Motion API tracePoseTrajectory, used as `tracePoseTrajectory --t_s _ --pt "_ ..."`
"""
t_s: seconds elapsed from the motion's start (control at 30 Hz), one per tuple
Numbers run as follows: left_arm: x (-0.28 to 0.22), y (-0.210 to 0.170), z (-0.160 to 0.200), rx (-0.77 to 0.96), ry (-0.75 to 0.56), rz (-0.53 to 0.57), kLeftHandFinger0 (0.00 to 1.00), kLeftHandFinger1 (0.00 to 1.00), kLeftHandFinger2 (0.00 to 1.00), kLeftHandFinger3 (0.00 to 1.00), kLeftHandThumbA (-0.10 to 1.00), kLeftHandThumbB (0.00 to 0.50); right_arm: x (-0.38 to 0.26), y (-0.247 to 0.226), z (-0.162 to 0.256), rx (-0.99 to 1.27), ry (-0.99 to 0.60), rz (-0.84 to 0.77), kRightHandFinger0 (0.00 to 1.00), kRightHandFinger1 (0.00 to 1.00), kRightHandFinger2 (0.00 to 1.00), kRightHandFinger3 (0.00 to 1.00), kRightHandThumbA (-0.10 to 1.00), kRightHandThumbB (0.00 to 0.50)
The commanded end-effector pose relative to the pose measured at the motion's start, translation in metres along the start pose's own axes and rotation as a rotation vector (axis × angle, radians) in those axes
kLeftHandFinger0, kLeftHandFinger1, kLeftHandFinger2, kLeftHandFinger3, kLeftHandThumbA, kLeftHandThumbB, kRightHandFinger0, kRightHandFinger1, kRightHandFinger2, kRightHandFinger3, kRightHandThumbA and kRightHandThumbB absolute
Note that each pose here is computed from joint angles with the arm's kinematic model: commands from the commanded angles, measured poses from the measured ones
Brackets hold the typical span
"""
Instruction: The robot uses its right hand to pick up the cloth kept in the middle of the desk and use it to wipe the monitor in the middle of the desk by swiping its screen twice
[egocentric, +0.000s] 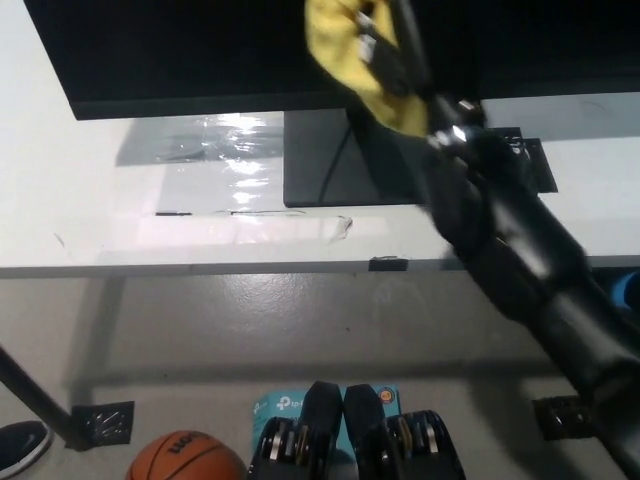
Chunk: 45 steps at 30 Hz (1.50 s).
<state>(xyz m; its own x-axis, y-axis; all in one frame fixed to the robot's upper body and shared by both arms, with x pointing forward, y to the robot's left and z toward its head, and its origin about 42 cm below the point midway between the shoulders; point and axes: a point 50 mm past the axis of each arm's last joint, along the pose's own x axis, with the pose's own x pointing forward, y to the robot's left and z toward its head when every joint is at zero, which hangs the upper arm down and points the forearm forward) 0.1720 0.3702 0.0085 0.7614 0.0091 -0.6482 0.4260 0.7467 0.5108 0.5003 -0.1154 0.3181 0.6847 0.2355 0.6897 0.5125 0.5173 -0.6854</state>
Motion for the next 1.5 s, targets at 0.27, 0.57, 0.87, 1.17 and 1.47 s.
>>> tracePoseTrajectory --t_s 0.27,0.57,0.87,1.17,1.47 --pt "-0.011 0.007 -0.009 0.019 -0.010 0.028 0.62 0.52 0.00 0.02 0.58 0.500 -0.083 -0.041 -0.092 -0.226 0.033 0.168 0.00 0.00 0.20 0.37 -0.10 0.168" --pt "-0.011 0.009 -0.010 0.009 -0.018 0.048 0.60 0.51 0.00 0.00 0.53 0.500 -0.114 -0.004 -0.156 -0.328 0.211 0.315 0.00 0.04 0.27 0.32 -0.10 0.156" --pt "-0.012 0.012 -0.009 0.005 -0.018 0.053 0.61 0.52 0.00 0.01 0.53 0.500 -0.112 0.018 -0.164 -0.331 0.323 0.365 0.00 0.02 0.28 0.31 -0.10 0.176" --pt "-0.011 0.011 -0.007 0.015 -0.018 0.058 0.59 0.50 0.00 0.01 0.55 0.500 -0.095 0.028 -0.135 -0.250 0.418 0.642 0.94 1.00 1.00 1.00 0.30 0.134" --pt "-0.012 0.012 -0.003 0.000 -0.019 0.054 0.67 0.59 0.00 0.04 0.54 0.500 -0.079 -0.007 -0.109 -0.188 0.484 0.798 1.00 1.00 1.00 1.00 0.74 0.500"
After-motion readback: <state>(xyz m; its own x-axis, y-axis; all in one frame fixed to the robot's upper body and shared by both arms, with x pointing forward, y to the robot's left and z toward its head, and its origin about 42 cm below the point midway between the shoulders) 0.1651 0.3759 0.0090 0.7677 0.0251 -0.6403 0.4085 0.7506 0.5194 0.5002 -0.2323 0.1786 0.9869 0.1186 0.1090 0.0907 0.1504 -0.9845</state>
